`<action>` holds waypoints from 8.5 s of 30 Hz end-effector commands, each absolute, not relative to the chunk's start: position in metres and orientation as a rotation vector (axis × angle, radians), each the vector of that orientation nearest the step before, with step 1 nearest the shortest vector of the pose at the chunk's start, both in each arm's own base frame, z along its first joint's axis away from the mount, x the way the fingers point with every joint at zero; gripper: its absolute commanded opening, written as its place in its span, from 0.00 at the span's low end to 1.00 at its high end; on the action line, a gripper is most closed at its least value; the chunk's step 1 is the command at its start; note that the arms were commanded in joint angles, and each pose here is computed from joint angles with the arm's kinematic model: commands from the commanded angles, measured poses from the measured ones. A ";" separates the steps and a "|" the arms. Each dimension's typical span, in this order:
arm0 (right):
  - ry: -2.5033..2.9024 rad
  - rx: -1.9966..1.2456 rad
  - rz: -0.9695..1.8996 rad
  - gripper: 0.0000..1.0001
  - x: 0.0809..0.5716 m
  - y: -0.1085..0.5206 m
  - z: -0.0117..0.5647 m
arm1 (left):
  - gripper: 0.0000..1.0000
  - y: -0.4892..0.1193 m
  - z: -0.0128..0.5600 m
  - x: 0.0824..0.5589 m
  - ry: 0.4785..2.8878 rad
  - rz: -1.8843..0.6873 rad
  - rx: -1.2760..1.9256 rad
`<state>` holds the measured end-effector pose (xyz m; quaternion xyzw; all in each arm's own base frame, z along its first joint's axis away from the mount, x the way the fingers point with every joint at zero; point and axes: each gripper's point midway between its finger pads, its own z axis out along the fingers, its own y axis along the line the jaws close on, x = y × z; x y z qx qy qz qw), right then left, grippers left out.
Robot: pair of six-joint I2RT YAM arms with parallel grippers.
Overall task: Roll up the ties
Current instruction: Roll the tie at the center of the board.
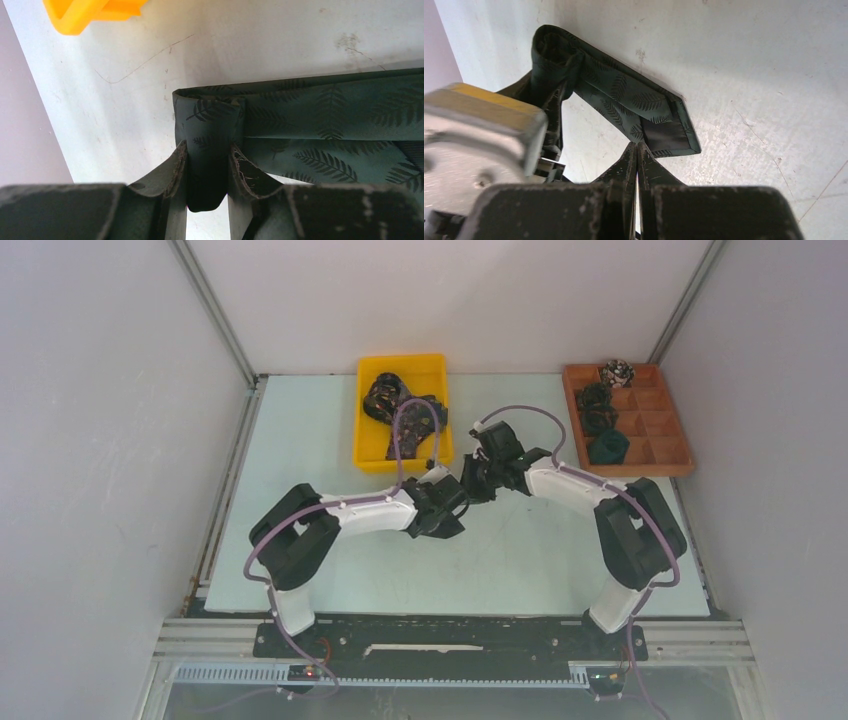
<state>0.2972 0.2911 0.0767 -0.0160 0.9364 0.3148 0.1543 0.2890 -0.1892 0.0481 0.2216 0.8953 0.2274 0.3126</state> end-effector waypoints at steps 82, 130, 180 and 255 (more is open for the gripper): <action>2.698 -0.288 0.974 0.00 0.283 0.406 0.071 | 0.79 -0.140 0.086 0.291 2.394 -0.491 -0.111; 2.761 -0.250 0.901 0.00 0.284 0.377 0.039 | 0.38 -0.203 0.045 0.282 2.524 -0.746 0.040; 2.565 -0.097 0.874 0.00 0.283 0.272 0.123 | 0.23 -0.171 0.075 0.312 2.361 0.622 0.320; 2.136 0.098 0.791 0.59 0.259 0.180 0.264 | 0.71 -0.257 0.160 0.292 2.365 0.147 0.349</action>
